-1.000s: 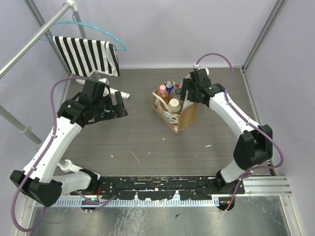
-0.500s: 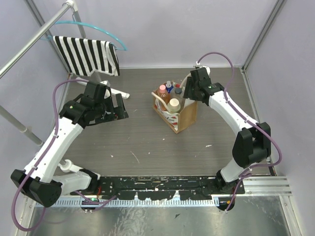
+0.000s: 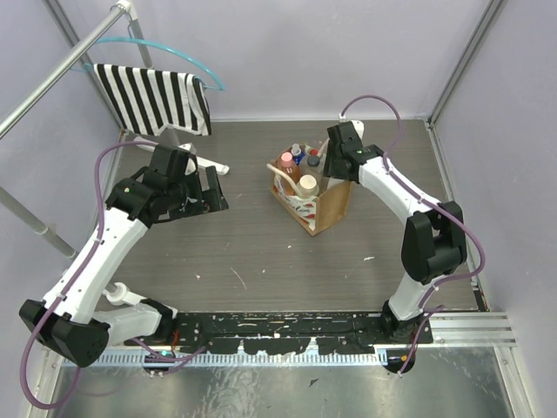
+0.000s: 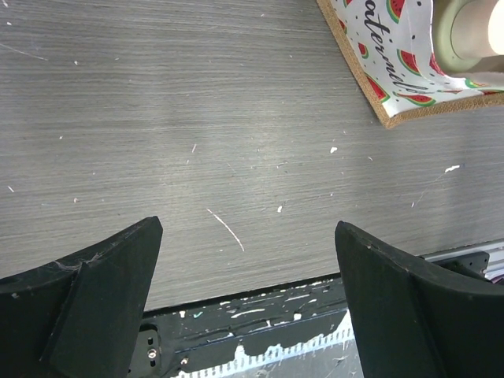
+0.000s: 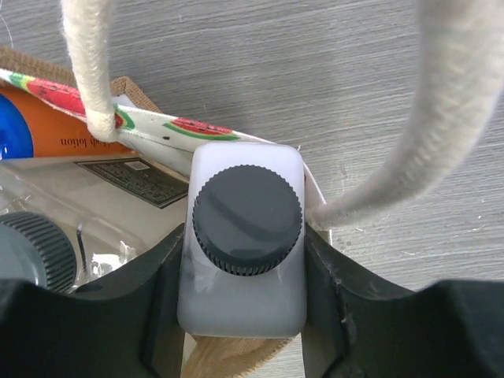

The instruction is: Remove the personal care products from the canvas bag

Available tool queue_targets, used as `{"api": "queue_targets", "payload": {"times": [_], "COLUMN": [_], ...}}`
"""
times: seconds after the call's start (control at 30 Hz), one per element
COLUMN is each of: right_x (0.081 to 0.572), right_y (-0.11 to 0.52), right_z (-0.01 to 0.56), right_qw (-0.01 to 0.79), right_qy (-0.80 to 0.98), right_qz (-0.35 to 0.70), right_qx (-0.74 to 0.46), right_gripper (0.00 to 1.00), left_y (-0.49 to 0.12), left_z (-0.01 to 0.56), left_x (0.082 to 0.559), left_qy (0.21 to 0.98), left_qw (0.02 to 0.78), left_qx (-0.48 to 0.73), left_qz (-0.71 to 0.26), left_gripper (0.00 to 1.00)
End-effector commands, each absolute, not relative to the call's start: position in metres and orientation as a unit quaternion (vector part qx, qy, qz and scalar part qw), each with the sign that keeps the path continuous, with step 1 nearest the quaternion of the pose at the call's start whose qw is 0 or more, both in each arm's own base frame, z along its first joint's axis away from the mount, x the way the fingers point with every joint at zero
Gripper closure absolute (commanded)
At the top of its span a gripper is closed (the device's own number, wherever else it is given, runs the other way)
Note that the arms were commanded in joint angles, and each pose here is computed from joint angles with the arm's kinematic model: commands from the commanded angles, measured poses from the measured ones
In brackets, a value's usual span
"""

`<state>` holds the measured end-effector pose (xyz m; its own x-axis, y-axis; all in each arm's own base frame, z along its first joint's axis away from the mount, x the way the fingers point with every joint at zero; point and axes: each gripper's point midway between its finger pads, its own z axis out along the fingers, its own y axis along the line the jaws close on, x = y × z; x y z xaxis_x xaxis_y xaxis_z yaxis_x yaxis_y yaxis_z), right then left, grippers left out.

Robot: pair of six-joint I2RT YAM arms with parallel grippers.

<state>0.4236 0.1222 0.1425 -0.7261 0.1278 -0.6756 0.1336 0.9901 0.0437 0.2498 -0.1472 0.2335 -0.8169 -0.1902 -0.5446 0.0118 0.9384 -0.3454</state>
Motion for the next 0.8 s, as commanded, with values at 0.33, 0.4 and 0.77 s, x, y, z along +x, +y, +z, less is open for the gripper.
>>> {"api": "queue_targets", "payload": {"times": [0.33, 0.4, 0.77], "right_x": [0.383, 0.374, 0.291], "right_y": [0.164, 0.166, 0.207], "right_z": [0.281, 0.303, 0.38], "right_qw": [0.553, 0.579, 0.643], "right_qy": [0.833, 0.815, 0.743], "right_qz": [0.004, 0.015, 0.148], "right_qx": [0.007, 0.004, -0.113], "right_gripper": [0.97, 0.98, 0.98], "left_y": [-0.152, -0.153, -0.157], "left_z": [0.229, 0.226, 0.226], "left_x": [0.248, 0.248, 0.255], "left_qy": [0.935, 0.936, 0.935], "left_qw": [0.3, 0.296, 0.3], "left_qx": [-0.053, -0.052, -0.053], "left_qz": [-0.182, -0.182, -0.183], "left_gripper": [0.01, 0.01, 0.01]}}
